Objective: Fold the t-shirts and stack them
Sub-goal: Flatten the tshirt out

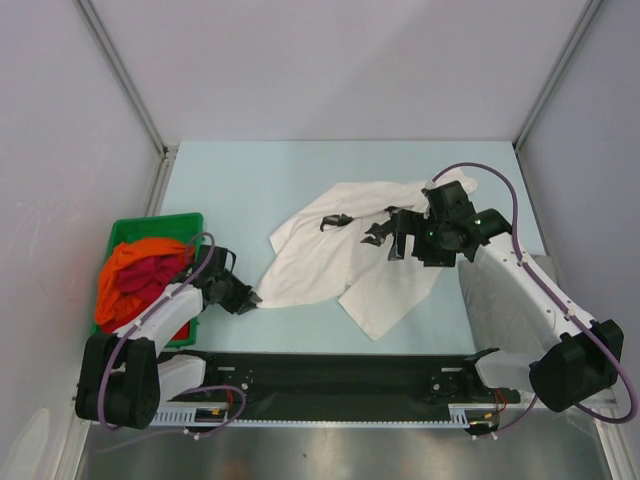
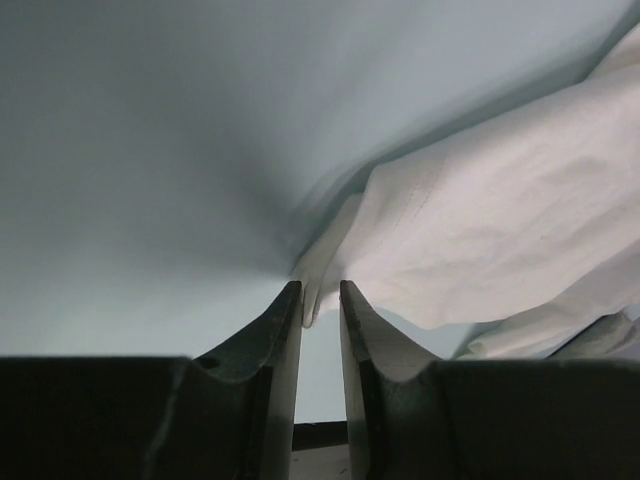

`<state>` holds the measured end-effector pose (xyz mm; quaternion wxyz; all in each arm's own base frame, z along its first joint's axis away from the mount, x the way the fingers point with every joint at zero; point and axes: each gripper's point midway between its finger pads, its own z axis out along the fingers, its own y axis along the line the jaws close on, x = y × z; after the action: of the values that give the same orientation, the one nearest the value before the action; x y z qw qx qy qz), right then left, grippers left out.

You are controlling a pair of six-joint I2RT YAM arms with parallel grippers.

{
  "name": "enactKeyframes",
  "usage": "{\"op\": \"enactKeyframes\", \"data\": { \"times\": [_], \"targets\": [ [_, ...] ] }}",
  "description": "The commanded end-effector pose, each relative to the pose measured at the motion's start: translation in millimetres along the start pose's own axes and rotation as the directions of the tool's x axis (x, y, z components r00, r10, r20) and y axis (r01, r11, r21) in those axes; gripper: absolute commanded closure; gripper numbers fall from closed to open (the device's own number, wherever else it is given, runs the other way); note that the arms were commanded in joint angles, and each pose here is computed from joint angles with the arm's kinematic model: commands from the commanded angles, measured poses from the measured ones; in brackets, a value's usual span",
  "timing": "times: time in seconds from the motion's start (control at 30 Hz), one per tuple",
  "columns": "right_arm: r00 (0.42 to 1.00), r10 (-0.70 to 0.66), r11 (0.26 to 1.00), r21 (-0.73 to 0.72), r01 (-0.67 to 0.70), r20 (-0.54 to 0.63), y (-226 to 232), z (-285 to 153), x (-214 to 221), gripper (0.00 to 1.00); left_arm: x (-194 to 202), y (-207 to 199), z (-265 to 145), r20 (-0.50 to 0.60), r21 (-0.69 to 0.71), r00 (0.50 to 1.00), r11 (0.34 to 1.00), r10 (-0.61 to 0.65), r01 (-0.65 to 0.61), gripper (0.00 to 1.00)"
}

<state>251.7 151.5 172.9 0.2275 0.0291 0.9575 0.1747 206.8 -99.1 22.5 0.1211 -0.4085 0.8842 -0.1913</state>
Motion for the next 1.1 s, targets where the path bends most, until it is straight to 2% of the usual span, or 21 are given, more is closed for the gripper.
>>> {"op": "enactKeyframes", "data": {
  "times": [0.0, 0.3, 0.4, 0.5, 0.53, 0.6, 0.87, 1.03, 1.07],
  "targets": [
    [1.0, 0.01, 1.0, -0.012, -0.01, 0.009, 2.8, 0.9, -2.3, 0.01, -11.2, -20.8, -8.5, 0.036, 0.069, 0.999, 0.997, 0.028, -0.03, 0.74],
    [1.0, 0.017, 1.0, -0.018, -0.017, -0.005, 3.7, 4.8, 0.0, 0.01, -10.6, -21.4, -4.6, 0.024, 0.07, 0.998, 0.996, 0.05, -0.052, 0.68],
    [1.0, 0.015, 1.0, -0.015, -0.015, -0.003, 3.2, 4.9, -0.3, 0.0, -11.3, -23.1, -0.9, 0.016, 0.069, 0.999, 0.996, 0.052, -0.053, 0.75],
    [1.0, 0.016, 1.0, -0.01, -0.016, -0.018, 1.4, 5.6, 3.8, 0.0, -13.2, -32.5, -4.7, 0.017, 0.096, 0.998, 0.993, 0.067, -0.069, 0.87],
    [0.999, 0.016, 1.0, -0.008, -0.016, -0.029, 0.5, 7.1, 6.0, 0.0, -13.8, -37.2, -8.6, 0.017, 0.106, 0.997, 0.991, 0.081, -0.083, 0.95],
    [0.998, 0.019, 1.0, -0.005, -0.019, -0.065, -2.2, 11.9, 15.2, 0.0, -15.7, -42.0, -16.7, 0.034, 0.122, 0.995, 0.987, 0.098, -0.102, 1.0],
    [0.954, 0.076, 0.989, -0.1, -0.11, -0.291, 9.8, 42.4, 59.3, 0.0, -20.3, -59.9, -53.0, 0.106, 0.203, 0.989, 0.972, 0.101, -0.121, 1.0],
    [0.933, 0.156, 0.969, -0.131, -0.208, -0.325, 17.3, 47.5, 71.2, 0.01, -16.4, -65.4, -55.4, 0.081, 0.221, 0.99, 0.967, 0.112, -0.127, 1.0],
    [0.927, 0.174, 0.966, -0.126, -0.227, -0.333, 15.4, 49.7, 77.5, 0.06, -16.2, -66.6, -56.4, 0.085, 0.228, 0.989, 0.964, 0.117, -0.134, 1.0]
  ]
}}
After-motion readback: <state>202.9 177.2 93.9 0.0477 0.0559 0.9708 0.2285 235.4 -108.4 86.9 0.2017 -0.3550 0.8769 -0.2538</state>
